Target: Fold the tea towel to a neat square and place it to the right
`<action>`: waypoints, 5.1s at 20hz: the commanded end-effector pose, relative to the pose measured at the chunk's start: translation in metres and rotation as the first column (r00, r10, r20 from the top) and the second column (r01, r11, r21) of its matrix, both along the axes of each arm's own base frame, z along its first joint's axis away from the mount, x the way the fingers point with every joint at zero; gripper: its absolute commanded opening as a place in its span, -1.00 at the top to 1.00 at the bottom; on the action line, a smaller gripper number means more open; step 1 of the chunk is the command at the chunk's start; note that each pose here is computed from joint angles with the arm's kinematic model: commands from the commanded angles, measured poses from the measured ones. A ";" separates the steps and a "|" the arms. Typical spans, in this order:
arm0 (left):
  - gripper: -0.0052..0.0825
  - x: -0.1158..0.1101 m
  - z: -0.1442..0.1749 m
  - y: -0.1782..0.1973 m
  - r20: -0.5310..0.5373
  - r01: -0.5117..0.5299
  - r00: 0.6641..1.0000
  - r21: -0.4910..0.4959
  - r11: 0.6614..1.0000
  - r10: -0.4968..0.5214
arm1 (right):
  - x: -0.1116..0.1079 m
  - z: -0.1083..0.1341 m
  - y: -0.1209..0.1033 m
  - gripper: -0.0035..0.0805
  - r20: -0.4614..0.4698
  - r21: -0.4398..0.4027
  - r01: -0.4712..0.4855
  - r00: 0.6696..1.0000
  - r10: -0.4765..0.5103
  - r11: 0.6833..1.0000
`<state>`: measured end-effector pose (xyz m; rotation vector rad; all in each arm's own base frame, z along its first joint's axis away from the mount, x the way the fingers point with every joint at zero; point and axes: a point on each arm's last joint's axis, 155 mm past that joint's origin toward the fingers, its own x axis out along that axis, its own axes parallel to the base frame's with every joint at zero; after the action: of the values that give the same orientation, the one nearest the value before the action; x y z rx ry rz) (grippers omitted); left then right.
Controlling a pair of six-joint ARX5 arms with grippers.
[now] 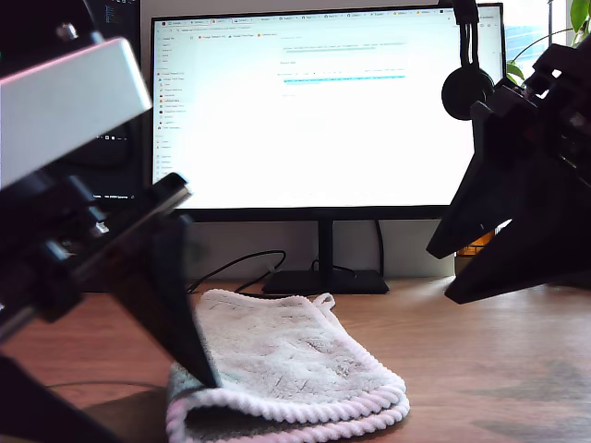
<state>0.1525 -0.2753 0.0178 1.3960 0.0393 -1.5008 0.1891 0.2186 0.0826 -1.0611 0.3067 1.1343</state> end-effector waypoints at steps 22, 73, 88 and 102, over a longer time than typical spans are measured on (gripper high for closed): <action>0.88 0.007 -0.038 0.032 0.005 -0.072 0.997 0.174 0.982 0.072 | -0.012 0.018 0.016 0.08 0.022 0.070 -0.051 0.999 0.050 0.996; 0.94 0.010 0.068 -0.005 -0.222 -0.233 0.943 0.088 0.968 0.247 | 0.009 -0.060 0.057 0.71 -0.053 -0.030 0.079 0.995 -0.081 0.996; 0.94 -0.019 0.056 0.006 -0.409 -0.324 0.834 0.180 0.929 0.371 | -0.034 -0.058 0.038 0.94 -0.196 -0.253 0.001 0.979 -0.052 0.968; 0.94 -0.096 0.051 0.001 -0.560 -0.233 0.744 0.295 0.927 0.365 | -0.104 -0.034 0.012 0.95 -0.450 -0.357 -0.092 0.889 -0.085 0.930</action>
<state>0.0621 -0.2801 0.0732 0.9359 0.7696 -1.6362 0.0908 0.2379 0.0514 -1.0974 0.8989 1.3602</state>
